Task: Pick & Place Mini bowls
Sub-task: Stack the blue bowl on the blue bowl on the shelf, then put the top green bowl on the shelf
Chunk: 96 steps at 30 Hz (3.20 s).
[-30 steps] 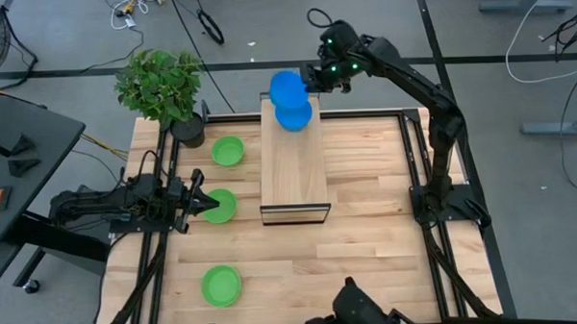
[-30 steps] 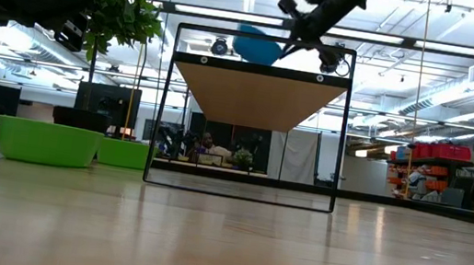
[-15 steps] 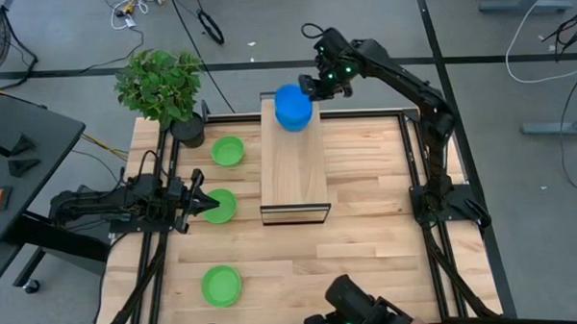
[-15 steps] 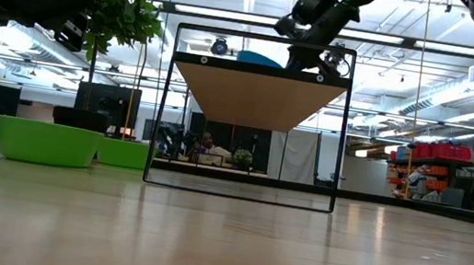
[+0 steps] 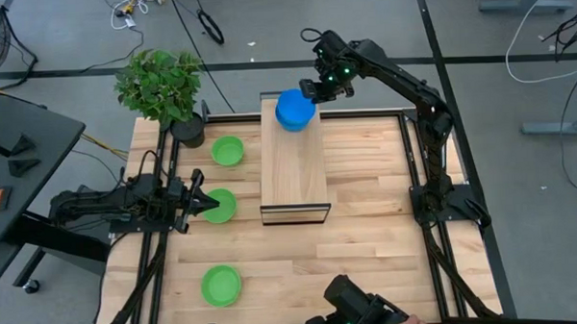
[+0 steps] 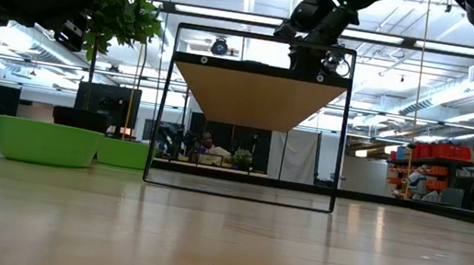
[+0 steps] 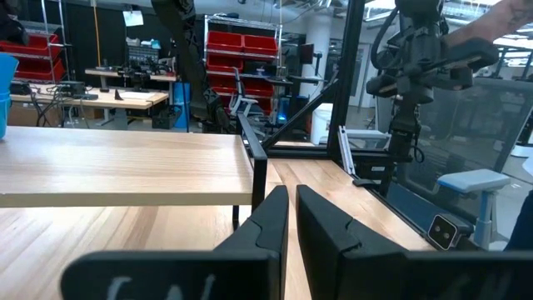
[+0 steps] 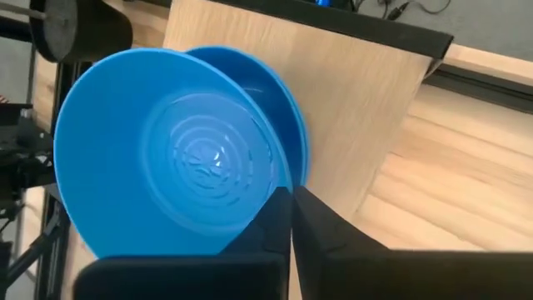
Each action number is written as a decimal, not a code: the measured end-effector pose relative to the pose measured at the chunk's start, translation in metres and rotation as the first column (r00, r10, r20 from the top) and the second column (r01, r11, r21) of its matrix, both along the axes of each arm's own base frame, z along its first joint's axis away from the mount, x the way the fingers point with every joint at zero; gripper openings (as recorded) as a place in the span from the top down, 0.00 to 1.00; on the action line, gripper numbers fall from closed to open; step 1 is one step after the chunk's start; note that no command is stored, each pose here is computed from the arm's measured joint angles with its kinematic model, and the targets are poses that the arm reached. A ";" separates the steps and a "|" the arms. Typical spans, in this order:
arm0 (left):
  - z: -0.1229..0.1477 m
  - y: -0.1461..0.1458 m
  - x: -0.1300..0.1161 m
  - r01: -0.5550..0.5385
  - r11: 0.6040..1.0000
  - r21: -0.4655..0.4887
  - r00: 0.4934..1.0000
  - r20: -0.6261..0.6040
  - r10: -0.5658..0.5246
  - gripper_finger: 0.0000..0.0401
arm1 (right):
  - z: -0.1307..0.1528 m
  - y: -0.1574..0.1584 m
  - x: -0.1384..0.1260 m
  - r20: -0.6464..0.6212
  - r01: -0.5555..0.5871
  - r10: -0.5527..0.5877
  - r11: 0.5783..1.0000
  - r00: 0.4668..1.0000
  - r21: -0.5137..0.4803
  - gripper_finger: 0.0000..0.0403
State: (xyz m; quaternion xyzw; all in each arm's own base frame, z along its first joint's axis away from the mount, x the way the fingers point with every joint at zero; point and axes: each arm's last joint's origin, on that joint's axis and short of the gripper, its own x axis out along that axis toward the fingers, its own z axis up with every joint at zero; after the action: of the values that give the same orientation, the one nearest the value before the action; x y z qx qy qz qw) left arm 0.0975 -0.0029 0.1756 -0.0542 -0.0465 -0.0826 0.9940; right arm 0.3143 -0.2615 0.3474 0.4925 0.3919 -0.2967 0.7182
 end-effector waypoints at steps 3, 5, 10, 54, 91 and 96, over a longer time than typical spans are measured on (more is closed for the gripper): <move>0.000 0.000 0.000 0.000 1.000 0.000 1.000 0.000 0.000 0.93 | 0.000 0.000 0.000 0.002 -0.001 0.001 1.000 1.000 0.000 0.95; 0.000 0.000 0.000 0.000 1.000 0.000 1.000 0.000 0.000 0.93 | 0.000 0.000 0.000 0.002 0.000 0.000 1.000 1.000 -0.001 0.93; 0.000 0.000 0.000 0.000 1.000 0.000 1.000 0.000 0.000 0.93 | 0.000 0.000 0.000 0.003 -0.001 0.001 1.000 1.000 -0.003 0.89; 0.000 0.000 0.000 0.000 1.000 0.000 1.000 0.000 0.000 0.93 | 0.045 0.064 0.018 0.010 -0.358 0.407 0.813 0.913 -0.459 0.92; 0.000 0.000 0.000 0.000 1.000 0.000 1.000 0.000 0.000 0.93 | 0.069 0.203 -0.077 0.088 -0.492 0.690 0.594 0.719 -0.636 0.99; 0.000 0.000 0.000 0.000 1.000 0.000 1.000 0.000 0.000 0.93 | 0.076 0.210 -0.088 0.093 -0.492 0.707 0.573 0.701 -0.655 0.99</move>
State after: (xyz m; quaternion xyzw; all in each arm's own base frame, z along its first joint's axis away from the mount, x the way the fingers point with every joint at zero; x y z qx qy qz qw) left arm 0.0975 -0.0029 0.1756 -0.0543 -0.0464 -0.0826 0.9940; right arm 0.2267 -0.0515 0.4233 0.1243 0.2936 -0.0447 0.9468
